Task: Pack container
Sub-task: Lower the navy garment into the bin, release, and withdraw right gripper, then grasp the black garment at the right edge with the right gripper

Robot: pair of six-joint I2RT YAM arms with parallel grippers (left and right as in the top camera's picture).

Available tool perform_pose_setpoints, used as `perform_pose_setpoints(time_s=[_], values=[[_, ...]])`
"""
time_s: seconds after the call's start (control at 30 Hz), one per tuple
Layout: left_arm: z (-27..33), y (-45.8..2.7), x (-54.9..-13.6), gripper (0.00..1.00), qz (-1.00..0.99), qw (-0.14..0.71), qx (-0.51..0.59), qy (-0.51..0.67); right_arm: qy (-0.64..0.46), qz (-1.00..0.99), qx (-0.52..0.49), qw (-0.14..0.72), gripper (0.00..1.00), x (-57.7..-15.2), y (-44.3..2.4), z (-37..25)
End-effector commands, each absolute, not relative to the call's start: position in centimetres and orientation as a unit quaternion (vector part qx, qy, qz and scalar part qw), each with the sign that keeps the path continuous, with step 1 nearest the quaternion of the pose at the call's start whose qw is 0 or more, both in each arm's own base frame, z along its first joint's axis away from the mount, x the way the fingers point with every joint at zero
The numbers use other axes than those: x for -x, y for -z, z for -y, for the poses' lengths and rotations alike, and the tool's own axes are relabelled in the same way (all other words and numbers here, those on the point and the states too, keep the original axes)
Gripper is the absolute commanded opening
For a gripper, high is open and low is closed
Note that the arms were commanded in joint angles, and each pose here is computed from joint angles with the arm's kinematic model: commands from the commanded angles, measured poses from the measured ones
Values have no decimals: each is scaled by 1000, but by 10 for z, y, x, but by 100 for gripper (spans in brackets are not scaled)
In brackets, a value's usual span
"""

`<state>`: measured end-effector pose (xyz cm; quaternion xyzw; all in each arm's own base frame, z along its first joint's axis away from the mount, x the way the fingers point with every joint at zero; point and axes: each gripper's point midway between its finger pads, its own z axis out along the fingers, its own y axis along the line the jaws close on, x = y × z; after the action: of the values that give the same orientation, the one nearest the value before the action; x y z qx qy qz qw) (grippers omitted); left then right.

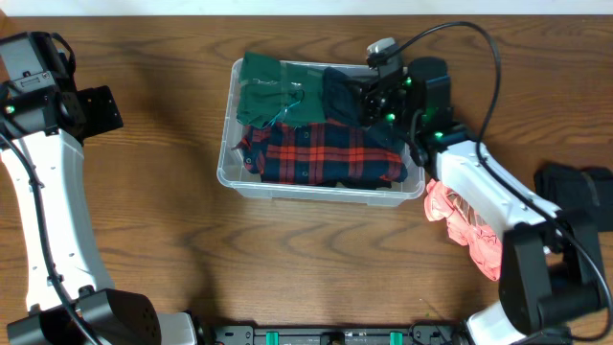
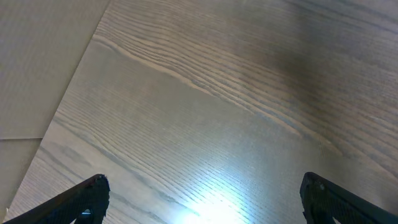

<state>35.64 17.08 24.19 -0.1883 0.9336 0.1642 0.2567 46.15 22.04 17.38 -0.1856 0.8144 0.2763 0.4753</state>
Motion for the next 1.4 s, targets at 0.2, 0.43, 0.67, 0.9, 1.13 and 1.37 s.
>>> perform_pose_setpoints(time_s=[0.2, 0.43, 0.67, 0.9, 1.13, 1.37], values=[[-172, -239, -355, 98, -935, 250, 185, -169, -263, -857, 195, 398, 7, -456, -93, -233], [-172, -239, -355, 98, -935, 250, 185, -169, -264, -863, 196, 383, 6, -454, -82, -235], [-172, -239, -355, 98, -935, 250, 185, -169, -268, -846, 191, 419, 15, -466, -166, -226], [-172, -239, -355, 98, -935, 250, 185, -169, -247, -842, 137, 460, 83, -458, -270, -162], [-172, -239, -355, 98, -935, 250, 185, -169, -216, -873, -61, 433, 99, -419, -296, -33], [-172, -239, -355, 98, -935, 250, 185, -169, -124, -868, -352, 329, 99, -352, -252, 100]])
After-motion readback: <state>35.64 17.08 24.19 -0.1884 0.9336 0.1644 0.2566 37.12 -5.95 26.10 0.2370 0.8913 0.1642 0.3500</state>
